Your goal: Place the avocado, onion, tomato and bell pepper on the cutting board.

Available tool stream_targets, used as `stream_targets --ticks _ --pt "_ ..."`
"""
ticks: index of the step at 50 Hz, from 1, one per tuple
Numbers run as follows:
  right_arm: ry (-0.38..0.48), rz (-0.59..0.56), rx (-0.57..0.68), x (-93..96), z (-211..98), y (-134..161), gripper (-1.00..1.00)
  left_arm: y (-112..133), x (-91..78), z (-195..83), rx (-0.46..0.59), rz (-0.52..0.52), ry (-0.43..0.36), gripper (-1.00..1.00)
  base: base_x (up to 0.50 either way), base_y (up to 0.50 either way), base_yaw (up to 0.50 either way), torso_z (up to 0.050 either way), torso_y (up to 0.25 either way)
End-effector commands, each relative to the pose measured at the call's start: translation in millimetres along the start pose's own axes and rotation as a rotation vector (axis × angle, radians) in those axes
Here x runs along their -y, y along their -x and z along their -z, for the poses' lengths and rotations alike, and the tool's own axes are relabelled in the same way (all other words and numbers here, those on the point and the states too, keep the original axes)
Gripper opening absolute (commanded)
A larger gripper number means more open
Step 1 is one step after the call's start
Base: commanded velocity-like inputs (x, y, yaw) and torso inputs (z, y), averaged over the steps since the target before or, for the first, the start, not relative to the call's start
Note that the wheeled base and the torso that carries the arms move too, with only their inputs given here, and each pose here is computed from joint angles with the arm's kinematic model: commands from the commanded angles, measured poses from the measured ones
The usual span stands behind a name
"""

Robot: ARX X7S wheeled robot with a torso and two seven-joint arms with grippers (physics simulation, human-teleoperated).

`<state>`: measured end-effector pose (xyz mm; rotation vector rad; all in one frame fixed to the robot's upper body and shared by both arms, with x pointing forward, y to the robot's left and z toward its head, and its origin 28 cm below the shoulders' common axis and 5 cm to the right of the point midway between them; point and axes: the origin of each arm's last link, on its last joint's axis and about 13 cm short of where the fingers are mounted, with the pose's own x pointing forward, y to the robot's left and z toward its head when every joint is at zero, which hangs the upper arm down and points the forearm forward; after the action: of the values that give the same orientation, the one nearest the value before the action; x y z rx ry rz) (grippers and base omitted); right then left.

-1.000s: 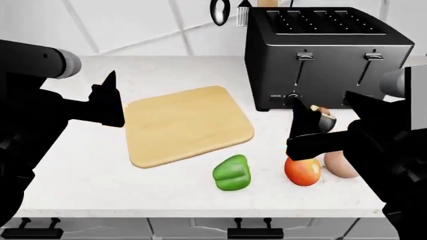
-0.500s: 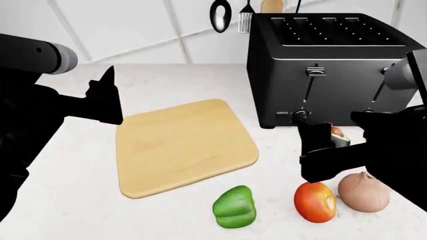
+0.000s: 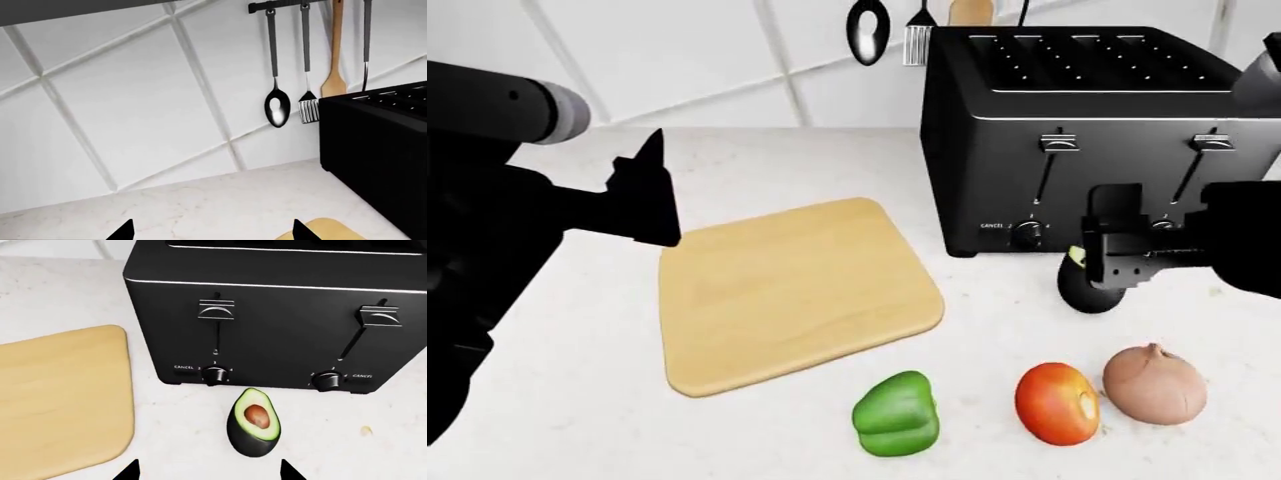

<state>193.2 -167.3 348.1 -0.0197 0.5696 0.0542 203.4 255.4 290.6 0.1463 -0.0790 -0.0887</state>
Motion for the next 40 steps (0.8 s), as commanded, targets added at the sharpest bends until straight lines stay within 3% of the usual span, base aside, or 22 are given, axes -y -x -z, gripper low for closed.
stream_targets --ticks 1,8,15,25,40 --pt "-0.009 0.035 -0.073 9.0 -7 -28 1.00 2 3.5 -3 -0.004 0.001 0.001 1.00 0.00 0.00 0.00 0.000 0.000" --pt "-0.017 0.025 -0.100 10.6 -6 -34 1.00 -2 -1.8 1 -0.005 0.001 0.004 1.00 0.00 0.00 0.00 0.000 0.000" --pt "-0.073 0.060 -0.093 18.5 -15 -59 1.00 -2 -2.0 3 -0.009 0.000 0.002 1.00 0.00 0.00 0.00 0.000 0.000" --pt "-0.041 0.058 -0.171 19.4 3 -95 1.00 -2 -0.7 2 -0.008 0.000 0.003 1.00 0.00 0.00 0.00 0.000 0.000" --pt "-0.047 0.084 -0.191 22.5 5 -117 1.00 -2 -1.5 3 -0.010 -0.002 0.001 1.00 0.00 0.00 0.00 0.000 0.000"
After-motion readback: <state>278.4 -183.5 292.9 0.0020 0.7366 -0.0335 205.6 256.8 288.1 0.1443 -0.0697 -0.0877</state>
